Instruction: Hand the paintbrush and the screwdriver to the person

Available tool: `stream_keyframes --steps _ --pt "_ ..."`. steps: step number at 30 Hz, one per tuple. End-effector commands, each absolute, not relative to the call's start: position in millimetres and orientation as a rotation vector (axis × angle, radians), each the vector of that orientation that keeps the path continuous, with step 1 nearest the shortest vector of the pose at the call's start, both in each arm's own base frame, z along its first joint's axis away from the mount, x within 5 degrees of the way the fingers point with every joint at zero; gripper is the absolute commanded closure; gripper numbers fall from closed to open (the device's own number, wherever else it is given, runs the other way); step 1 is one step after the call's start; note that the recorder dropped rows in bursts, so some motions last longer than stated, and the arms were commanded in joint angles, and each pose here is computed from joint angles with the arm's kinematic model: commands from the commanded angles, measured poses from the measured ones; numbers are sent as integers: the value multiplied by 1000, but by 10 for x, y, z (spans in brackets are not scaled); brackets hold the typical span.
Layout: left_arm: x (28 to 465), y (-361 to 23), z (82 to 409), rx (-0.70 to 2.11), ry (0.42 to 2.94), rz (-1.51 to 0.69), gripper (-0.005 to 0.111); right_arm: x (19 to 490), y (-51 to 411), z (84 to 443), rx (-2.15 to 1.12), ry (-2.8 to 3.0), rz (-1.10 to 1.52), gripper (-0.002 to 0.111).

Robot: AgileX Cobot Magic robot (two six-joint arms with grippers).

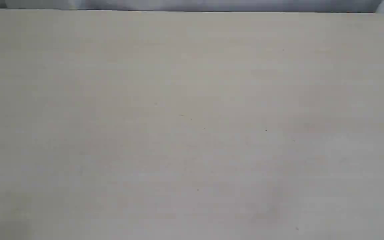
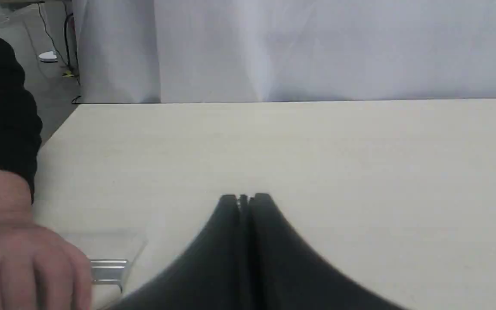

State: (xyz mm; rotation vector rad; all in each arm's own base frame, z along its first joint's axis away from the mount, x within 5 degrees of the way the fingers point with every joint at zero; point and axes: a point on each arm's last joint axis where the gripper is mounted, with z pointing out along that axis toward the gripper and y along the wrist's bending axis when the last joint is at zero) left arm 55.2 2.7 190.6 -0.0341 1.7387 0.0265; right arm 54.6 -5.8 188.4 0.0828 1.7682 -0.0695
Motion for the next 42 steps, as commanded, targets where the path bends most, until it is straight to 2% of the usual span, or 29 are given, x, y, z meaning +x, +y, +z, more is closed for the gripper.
stream_keyframes --steps 1,42 --pt "552 21 1906 -31 1733 15 107 543 -60 1871 60 1772 -93 104" --pt "553 22 1908 -29 1731 18 107 530 -67 1820 30 1831 -130 104"
